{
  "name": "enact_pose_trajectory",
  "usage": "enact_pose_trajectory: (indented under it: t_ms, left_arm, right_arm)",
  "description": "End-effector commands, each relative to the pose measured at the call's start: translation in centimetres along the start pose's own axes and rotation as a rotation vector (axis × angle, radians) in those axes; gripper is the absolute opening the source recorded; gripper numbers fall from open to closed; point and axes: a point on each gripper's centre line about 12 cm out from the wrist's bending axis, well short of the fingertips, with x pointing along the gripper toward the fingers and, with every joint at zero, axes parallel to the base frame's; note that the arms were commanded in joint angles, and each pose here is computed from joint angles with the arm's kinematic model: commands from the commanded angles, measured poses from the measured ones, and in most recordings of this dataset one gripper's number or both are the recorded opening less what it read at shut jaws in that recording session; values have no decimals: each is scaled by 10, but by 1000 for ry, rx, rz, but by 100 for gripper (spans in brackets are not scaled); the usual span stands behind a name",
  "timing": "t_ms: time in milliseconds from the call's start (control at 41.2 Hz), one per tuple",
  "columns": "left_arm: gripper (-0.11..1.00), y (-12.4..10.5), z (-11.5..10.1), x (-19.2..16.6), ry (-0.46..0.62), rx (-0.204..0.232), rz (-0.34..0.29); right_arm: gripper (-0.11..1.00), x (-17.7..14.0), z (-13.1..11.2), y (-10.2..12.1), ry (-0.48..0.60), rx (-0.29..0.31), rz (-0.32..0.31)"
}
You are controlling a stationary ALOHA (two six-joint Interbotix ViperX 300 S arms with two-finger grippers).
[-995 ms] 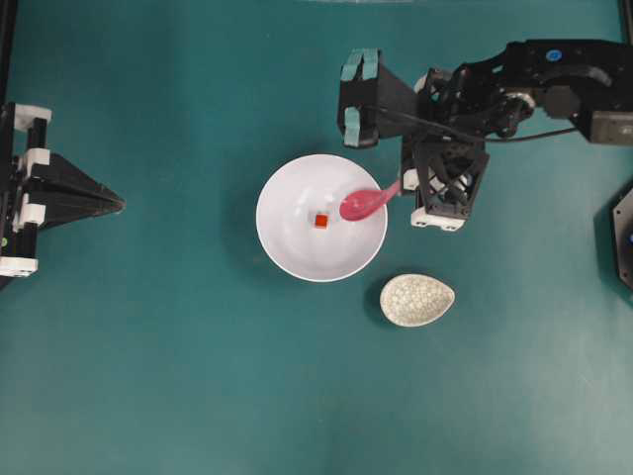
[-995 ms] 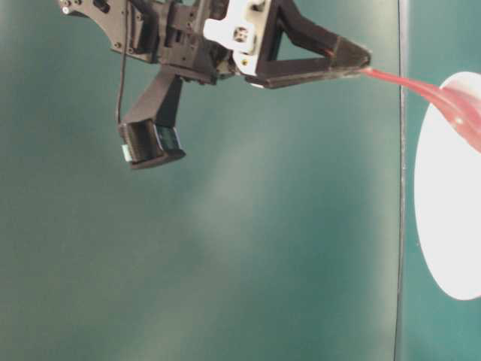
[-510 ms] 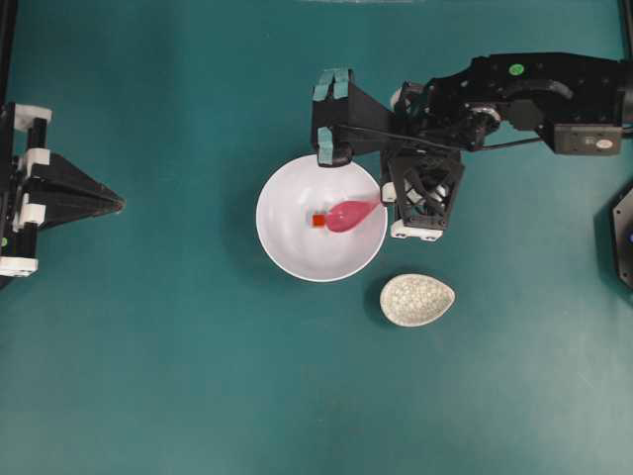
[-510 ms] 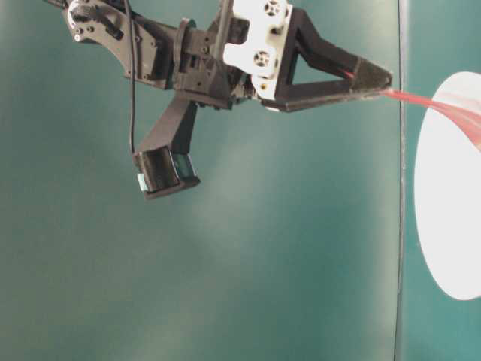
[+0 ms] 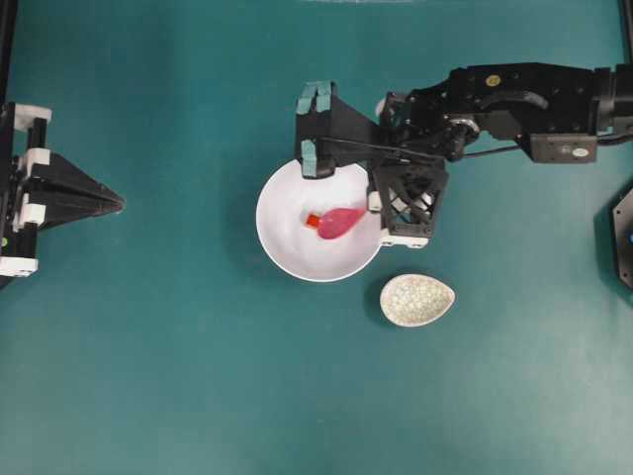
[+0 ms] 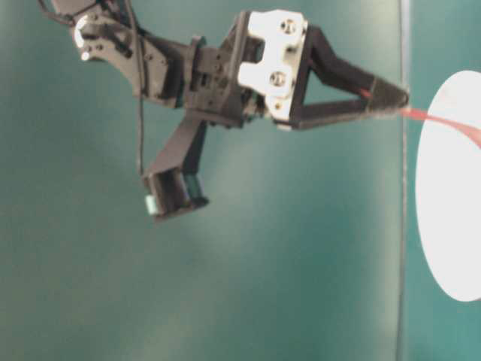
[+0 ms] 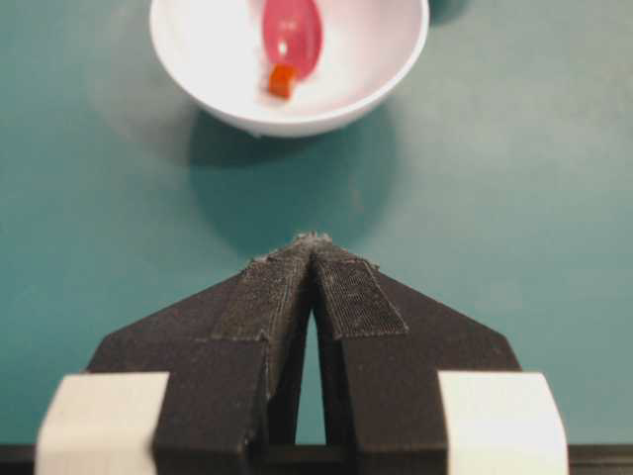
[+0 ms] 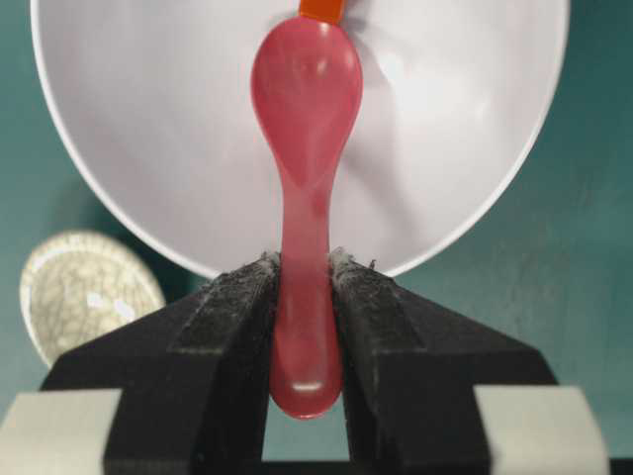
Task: Grip the spoon and scoop the red block from the bowl with right arm.
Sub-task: 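Lower the spoon bowl into the white bowl beside the red cube, then push the spoon under the red cube and tilt it upward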
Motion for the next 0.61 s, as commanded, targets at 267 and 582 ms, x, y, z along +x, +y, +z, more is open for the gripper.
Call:
enact_pose_trajectory:
  t_ms: [267,582]
  left_arm:
    - [0,1,11,0,-31,3,4]
    - [0,1,12,-1,-34,3,4]
  right_arm:
    - [24,-12,27,1,-85,-8,-11]
    - [24,-14,38,1,-139,11,-9]
